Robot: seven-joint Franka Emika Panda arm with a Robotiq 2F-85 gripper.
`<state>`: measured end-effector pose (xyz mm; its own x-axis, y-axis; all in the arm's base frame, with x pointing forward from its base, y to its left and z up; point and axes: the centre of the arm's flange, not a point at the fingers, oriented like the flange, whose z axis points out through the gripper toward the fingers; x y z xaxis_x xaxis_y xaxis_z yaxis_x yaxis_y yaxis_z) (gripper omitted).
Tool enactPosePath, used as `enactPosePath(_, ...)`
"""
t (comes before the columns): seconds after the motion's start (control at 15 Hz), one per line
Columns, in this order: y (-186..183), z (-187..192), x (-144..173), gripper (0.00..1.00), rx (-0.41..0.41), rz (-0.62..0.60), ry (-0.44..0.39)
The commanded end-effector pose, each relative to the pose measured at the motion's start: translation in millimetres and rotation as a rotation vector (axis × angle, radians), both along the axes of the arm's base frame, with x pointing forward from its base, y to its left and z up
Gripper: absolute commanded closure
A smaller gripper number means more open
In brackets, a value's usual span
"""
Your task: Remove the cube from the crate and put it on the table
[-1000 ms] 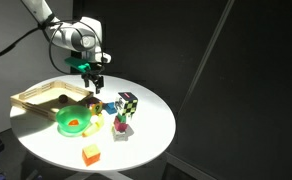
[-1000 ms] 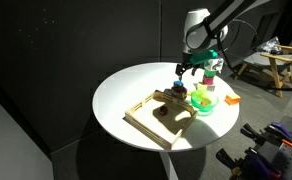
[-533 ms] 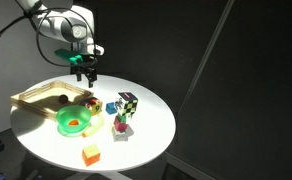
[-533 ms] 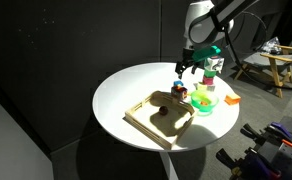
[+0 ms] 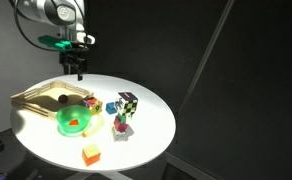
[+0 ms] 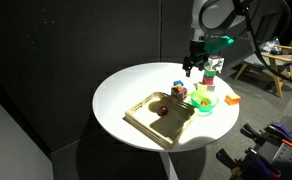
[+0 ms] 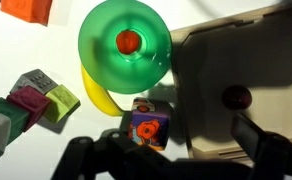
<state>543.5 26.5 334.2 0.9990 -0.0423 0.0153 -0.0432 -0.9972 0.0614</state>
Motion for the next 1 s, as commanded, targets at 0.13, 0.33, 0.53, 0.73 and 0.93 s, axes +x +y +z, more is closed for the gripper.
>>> enactPosePath(0.13, 2, 31, -47, 0.0, 0.013, 0.061, 0.032)
enactPosePath(0.33, 3, 41, -64, 0.0, 0.04, 0.106, 0.019)
enactPosePath(0.53, 3, 52, -79, 0.0, 0.087, 0.155, -0.008)
enactPosePath(0.73, 2, 66, -93, 0.0, 0.133, 0.199, -0.042)
enactPosePath(0.93, 1, 77, -106, 0.0, 0.155, 0.221, -0.058)
